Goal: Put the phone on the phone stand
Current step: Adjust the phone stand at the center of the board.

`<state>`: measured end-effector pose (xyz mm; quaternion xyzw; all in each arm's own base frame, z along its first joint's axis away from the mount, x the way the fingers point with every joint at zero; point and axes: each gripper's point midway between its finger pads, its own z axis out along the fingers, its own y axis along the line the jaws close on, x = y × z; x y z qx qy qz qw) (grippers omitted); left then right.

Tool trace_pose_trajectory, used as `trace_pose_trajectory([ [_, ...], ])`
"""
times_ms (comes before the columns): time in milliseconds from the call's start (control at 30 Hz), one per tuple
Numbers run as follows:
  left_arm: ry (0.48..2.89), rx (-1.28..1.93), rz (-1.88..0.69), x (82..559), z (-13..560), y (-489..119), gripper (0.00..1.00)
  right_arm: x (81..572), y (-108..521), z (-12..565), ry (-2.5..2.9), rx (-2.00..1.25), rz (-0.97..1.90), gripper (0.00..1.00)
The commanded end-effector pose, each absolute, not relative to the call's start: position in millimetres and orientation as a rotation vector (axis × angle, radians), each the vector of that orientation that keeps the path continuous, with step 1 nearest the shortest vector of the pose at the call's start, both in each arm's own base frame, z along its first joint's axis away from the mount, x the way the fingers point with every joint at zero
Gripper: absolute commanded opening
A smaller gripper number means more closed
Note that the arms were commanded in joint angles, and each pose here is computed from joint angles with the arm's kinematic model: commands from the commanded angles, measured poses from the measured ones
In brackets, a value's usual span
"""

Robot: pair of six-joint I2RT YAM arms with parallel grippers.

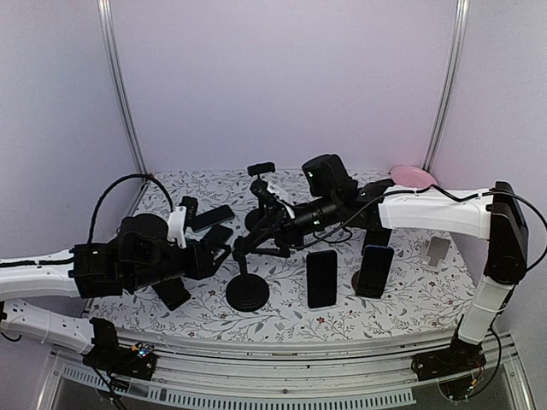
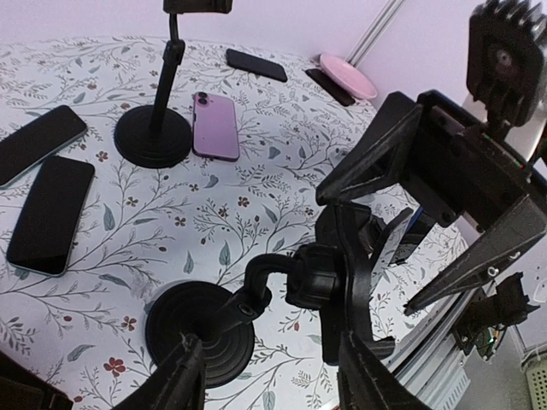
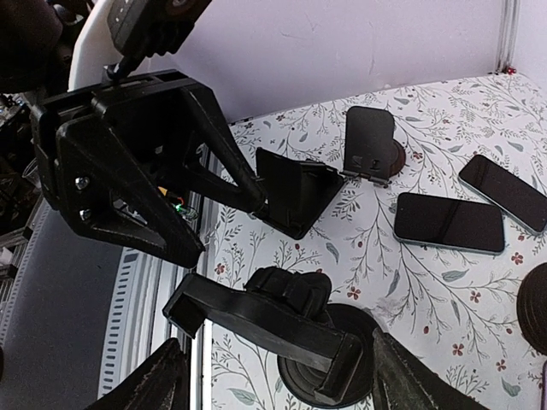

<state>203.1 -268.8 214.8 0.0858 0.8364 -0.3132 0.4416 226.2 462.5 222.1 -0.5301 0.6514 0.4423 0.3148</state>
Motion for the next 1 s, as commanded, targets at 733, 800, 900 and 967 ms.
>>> trace_pose_trajectory([
  [733, 2.088, 0.254, -0.787, 198, 226, -268, 0.52, 224, 478, 225, 1.579, -1.445, 1.284, 0.55],
  [800, 2.086, 0.253, -0.790, 198, 227, -268, 0.52, 223, 478, 225, 1.579, -1.443, 1.290, 0.54],
  [900, 2.091, 0.254, -0.791, 197, 226, -267, 0.52, 223, 479, 223, 1.584, -1.439, 1.292, 0.49],
  [967, 2.094, 0.252, -0.788, 197, 225, -267, 0.52, 224, 478, 222, 1.587, -1.432, 1.295, 0.42],
])
